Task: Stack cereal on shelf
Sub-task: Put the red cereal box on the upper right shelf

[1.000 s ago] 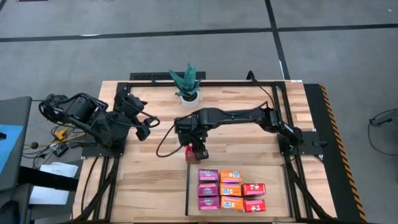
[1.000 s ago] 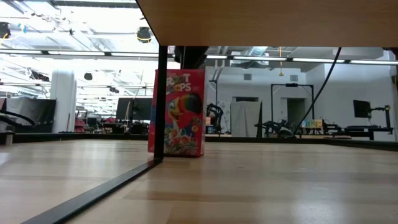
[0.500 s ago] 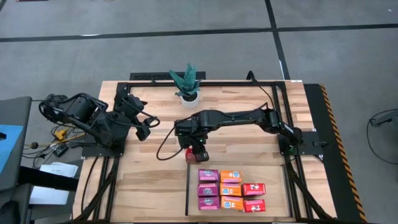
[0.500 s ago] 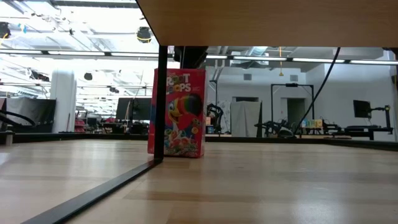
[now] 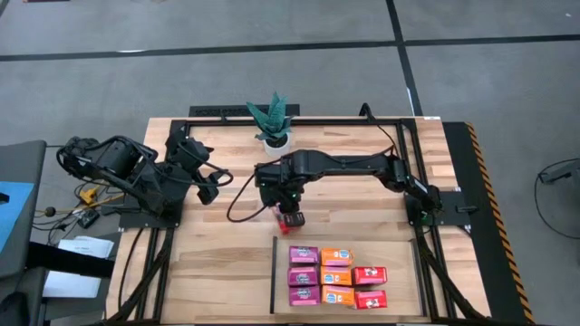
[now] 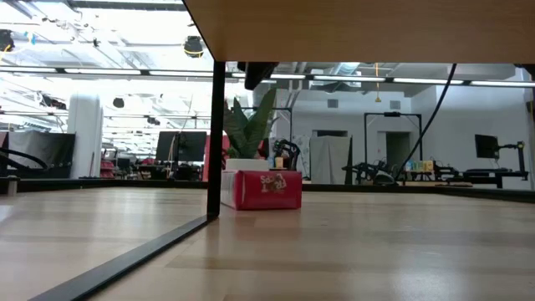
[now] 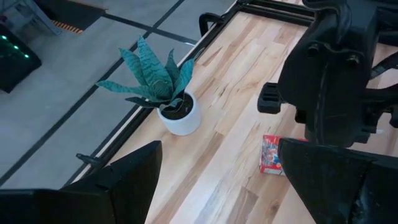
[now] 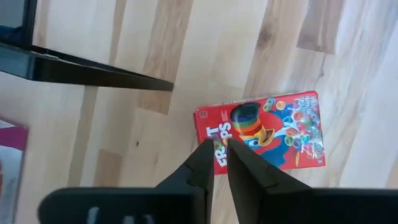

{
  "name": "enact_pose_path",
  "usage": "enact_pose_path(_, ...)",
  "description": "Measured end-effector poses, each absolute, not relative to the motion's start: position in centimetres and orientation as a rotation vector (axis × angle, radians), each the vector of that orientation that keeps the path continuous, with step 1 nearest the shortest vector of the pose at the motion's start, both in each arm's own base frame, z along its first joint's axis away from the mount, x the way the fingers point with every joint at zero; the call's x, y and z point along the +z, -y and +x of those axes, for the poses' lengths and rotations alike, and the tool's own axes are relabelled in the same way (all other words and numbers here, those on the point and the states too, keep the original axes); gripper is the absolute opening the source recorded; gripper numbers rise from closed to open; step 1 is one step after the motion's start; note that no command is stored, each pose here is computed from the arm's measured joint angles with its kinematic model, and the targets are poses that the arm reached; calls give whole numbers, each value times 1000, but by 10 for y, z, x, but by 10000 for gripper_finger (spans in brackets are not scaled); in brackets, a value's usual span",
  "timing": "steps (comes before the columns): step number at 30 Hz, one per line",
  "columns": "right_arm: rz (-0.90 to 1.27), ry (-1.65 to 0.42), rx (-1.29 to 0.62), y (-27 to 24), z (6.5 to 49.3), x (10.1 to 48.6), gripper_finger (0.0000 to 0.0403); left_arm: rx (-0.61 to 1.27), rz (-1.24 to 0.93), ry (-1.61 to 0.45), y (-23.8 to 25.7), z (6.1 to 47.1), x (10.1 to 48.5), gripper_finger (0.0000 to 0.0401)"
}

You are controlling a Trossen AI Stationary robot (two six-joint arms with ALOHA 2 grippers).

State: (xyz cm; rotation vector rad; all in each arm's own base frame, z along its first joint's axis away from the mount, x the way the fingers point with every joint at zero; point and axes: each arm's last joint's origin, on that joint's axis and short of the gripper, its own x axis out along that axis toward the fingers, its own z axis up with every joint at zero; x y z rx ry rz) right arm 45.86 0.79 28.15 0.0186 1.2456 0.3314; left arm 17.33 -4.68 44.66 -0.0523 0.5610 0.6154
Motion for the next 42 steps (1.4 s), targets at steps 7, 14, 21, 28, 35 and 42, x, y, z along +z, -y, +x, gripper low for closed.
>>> enact_pose_path(7, -31, -1282, 441, -14, 453, 279, 69, 627, -31, -598, 45, 170, 444, 313)
enact_pose_path(14, 1, -1351, 453, -15, 444, 275, 119, 705, 50, -608, 43, 168, 423, 313)
enact_pose_path(21, 108, -1372, 357, 8, 396, 336, 133, 516, -22, -480, 39, 181, 366, 313)
enact_pose_path(28, 114, -1191, 171, 15, 332, 409, 116, 343, -183, -365, -6, 210, 297, 291)
enact_pose_path(35, 75, -1076, 42, 16, 294, 444, 100, 215, -315, -461, -40, 235, 245, 175)
enact_pose_path(42, 41, -1057, 62, 14, 286, 450, 91, 119, -331, -537, -43, 269, 207, 12)
